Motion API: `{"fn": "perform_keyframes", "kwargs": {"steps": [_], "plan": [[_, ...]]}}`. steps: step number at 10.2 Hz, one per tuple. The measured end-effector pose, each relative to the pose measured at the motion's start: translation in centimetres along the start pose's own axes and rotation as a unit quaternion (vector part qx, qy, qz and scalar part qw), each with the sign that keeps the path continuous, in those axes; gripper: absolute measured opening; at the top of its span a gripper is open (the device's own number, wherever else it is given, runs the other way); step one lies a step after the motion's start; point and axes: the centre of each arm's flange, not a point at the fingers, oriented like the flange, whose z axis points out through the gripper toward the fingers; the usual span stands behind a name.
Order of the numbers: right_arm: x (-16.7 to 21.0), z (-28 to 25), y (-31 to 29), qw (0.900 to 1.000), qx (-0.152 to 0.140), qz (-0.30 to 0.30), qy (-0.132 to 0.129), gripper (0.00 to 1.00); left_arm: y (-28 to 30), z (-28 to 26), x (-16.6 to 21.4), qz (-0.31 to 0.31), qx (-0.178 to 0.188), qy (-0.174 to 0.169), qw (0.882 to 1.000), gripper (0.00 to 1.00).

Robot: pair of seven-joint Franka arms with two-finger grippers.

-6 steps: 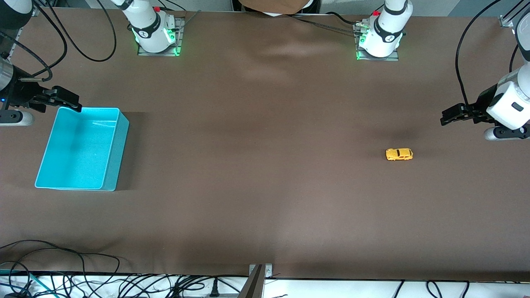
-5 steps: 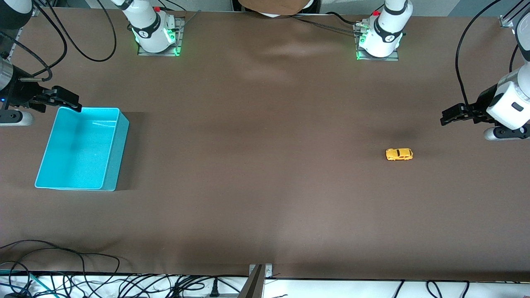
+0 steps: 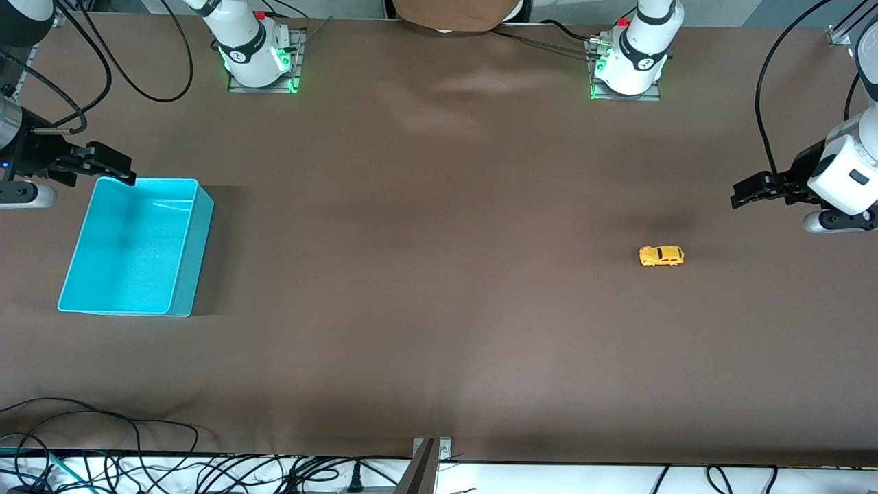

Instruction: Wind up and store yellow beetle car

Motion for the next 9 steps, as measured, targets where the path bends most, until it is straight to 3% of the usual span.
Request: {"fn": "perform_keyframes", "kwargs": {"steps": [9], "plan": [[0.26,-0.21,0.02,1.0,0.0,0.0,0.012,1.0,-0.06,0.0,0.0,-0.001,0.0,0.0,1.0,1.0]]}}
